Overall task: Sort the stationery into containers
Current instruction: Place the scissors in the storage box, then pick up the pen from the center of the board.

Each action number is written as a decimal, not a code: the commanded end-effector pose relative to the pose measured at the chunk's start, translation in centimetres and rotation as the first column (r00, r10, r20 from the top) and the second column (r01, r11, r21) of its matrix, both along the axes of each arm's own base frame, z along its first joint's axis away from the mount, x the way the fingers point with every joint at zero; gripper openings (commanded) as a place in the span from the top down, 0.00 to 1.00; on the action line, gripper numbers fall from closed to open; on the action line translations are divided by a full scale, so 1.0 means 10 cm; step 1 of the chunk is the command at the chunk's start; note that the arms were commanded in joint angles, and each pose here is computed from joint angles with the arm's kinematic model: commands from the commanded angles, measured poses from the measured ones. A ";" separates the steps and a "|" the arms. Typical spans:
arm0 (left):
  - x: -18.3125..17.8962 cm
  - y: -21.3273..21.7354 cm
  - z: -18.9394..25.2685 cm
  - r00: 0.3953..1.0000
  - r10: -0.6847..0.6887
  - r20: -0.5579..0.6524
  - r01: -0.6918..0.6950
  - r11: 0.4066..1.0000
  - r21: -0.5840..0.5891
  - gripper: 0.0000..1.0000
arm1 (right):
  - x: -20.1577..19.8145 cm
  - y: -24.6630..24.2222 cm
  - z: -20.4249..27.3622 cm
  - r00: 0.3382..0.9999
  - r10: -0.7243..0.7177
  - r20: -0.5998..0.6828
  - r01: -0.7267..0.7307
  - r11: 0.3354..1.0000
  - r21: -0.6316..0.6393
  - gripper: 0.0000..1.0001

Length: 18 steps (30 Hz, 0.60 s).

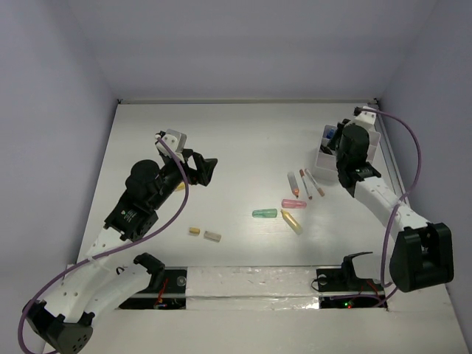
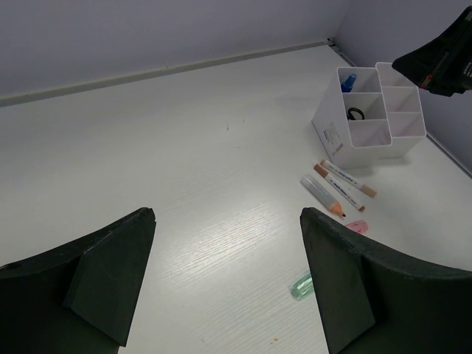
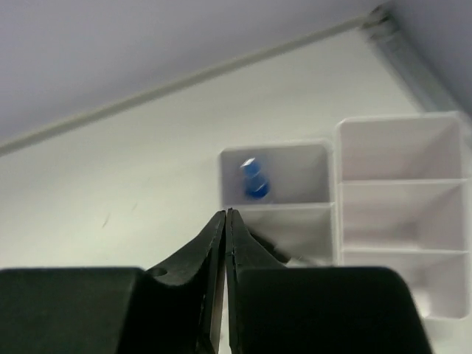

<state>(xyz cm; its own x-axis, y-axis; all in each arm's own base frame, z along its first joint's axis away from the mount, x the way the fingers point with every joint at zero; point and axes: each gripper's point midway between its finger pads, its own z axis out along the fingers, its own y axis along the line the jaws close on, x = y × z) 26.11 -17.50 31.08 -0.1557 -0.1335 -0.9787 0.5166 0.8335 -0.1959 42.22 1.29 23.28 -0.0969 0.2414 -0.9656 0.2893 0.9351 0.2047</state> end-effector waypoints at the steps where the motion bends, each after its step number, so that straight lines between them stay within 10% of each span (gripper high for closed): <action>1: -0.02 -0.01 0.16 0.999 -0.009 0.048 0.010 0.999 -0.039 0.23 | -0.26 0.51 -0.40 0.937 0.263 -0.231 -0.241 0.963 0.119 0.93; 8: -0.04 -0.01 0.17 0.998 -0.015 0.053 0.017 0.999 -0.042 0.23 | -0.75 1.01 -1.07 0.728 0.447 -0.519 -0.405 0.892 0.200 0.97; 15: -0.05 0.00 0.19 0.998 -0.014 0.057 0.017 0.999 -0.046 0.23 | -0.73 0.97 -1.49 0.689 0.328 -0.646 -0.337 0.935 0.115 0.54; 18: -0.05 -0.01 0.18 0.998 -0.017 0.056 0.020 0.999 -0.046 0.23 | -0.69 0.94 -1.60 0.688 0.283 -0.668 -0.306 0.948 0.087 0.50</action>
